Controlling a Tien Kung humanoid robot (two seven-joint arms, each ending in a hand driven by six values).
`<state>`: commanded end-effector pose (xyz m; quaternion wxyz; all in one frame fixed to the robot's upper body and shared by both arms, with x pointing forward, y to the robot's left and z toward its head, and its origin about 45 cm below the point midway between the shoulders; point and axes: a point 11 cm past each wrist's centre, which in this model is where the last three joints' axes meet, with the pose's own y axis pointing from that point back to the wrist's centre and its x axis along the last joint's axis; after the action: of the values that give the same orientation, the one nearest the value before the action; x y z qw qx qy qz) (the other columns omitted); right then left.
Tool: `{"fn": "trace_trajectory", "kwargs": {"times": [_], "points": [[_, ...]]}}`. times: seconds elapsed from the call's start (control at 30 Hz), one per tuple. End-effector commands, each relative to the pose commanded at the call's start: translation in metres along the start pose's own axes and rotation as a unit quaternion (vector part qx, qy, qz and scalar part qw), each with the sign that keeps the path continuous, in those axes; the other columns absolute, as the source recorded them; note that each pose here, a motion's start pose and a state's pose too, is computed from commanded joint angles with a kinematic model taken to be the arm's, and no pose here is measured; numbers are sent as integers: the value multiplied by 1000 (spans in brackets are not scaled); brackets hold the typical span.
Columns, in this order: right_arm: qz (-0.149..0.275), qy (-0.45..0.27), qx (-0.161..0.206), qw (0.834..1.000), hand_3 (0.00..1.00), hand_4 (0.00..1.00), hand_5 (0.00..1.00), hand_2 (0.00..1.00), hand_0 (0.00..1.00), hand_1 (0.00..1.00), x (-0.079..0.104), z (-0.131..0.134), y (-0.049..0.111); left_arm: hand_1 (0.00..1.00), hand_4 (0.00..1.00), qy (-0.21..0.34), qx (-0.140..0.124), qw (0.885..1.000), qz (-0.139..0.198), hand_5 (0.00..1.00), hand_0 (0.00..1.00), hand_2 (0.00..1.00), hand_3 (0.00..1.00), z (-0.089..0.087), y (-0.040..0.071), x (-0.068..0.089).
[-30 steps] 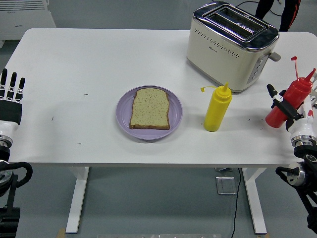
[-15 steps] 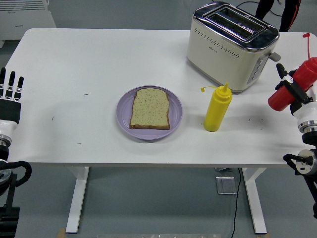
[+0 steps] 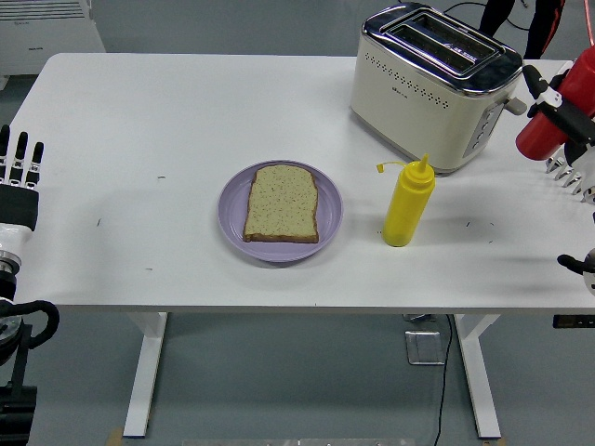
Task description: Pick up the cup,pour liquid into bread,place the cup on the desk
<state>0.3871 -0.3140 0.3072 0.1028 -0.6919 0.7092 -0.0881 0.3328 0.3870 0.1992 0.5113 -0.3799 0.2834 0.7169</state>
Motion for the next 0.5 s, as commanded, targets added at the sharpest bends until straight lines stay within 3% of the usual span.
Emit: {"fn": "trace_trajectory", "kwargs": {"times": [0.2, 0.5], "points": [[-36, 35, 25, 998, 67, 799, 247, 21, 2, 2, -21, -26, -11, 726, 573, 1, -2, 1000, 1, 998, 773, 719, 699, 1, 0, 0], [-85, 150, 86, 981, 70, 785, 256, 22, 2, 2, -64, -67, -36, 725, 572, 1, -4, 1000, 1, 998, 772, 719, 699, 3, -1, 0]]}}
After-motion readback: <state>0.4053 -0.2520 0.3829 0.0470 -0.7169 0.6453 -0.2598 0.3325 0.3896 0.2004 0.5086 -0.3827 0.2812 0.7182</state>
